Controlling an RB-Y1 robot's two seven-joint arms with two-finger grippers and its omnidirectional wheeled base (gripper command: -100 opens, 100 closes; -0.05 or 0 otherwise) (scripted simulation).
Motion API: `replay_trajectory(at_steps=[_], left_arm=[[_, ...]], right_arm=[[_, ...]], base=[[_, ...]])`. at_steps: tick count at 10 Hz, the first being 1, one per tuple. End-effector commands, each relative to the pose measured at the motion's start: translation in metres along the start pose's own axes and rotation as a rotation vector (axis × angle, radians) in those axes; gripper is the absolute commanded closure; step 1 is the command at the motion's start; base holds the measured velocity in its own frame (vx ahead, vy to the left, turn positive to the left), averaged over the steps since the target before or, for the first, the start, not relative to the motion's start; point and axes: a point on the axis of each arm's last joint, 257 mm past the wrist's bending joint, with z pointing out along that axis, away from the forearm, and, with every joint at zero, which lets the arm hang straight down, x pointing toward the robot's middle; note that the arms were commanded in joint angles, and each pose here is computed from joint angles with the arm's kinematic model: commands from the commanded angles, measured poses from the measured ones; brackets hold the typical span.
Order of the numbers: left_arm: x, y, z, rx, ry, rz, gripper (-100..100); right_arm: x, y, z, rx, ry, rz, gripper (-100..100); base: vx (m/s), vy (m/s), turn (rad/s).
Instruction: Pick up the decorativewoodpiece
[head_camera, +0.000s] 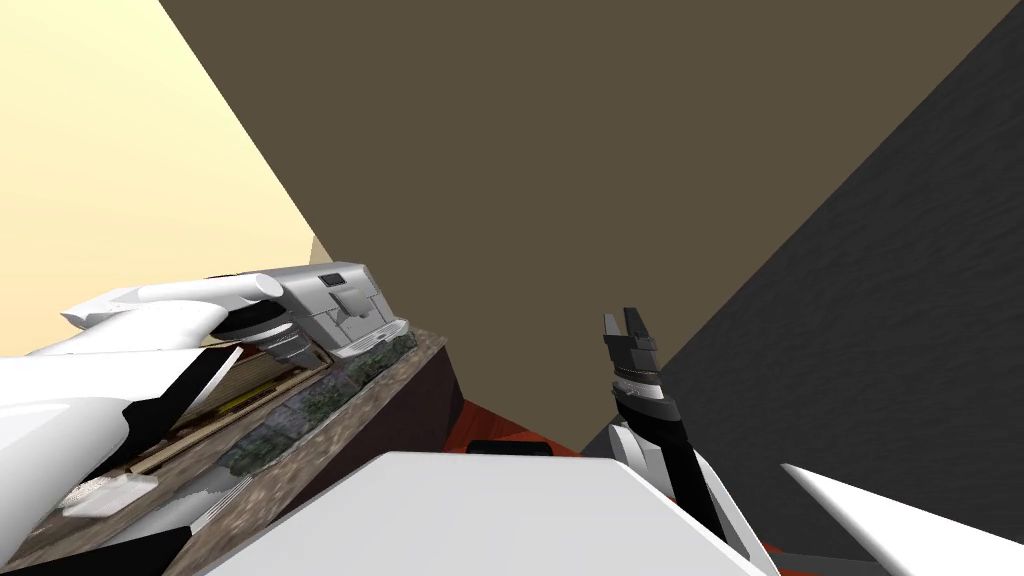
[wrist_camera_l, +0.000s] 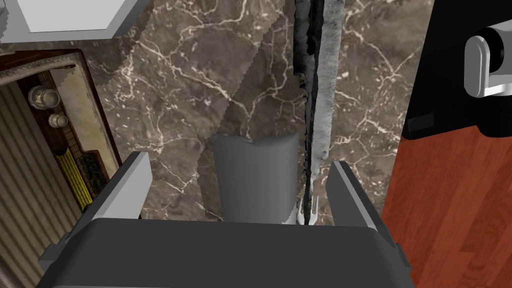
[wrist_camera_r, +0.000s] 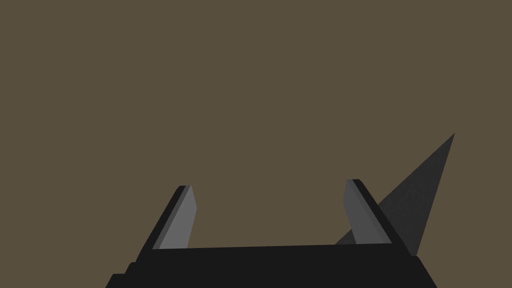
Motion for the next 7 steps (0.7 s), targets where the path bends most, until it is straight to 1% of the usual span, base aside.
replay_trajectory(at_steps=[1, 3, 5, 6, 7], left_arm=[[-0.005, 0.014, 0.010, -0.058, -0.010, -0.016, -100], [-0.006, 0.015, 0.011, -0.062, -0.011, -0.019, -100], [-0.011, 0.038, 0.029, -0.144, -0.036, -0.033, -100], [-0.013, 0.046, 0.039, -0.171, -0.049, -0.035, -100], [-0.009, 0.043, 0.036, -0.158, -0.046, -0.022, -100]], right_arm=[[0.000, 0.000, 0.000, 0.000, 0.000, 0.000, 0], [0.000, 0.000, 0.000, 0.000, 0.000, 0.000, 0], [0.000, 0.000, 0.000, 0.000, 0.000, 0.000, 0], [0.000, 0.000, 0.000, 0.000, 0.000, 0.000, 0], [0.000, 0.000, 0.000, 0.000, 0.000, 0.000, 0]], base=[[0.010, -0.005, -0.042], [0.008, -0.003, -0.016], [0.009, -0.004, -0.042], [0.012, -0.003, -0.032], [0.006, -0.002, 0.000]])
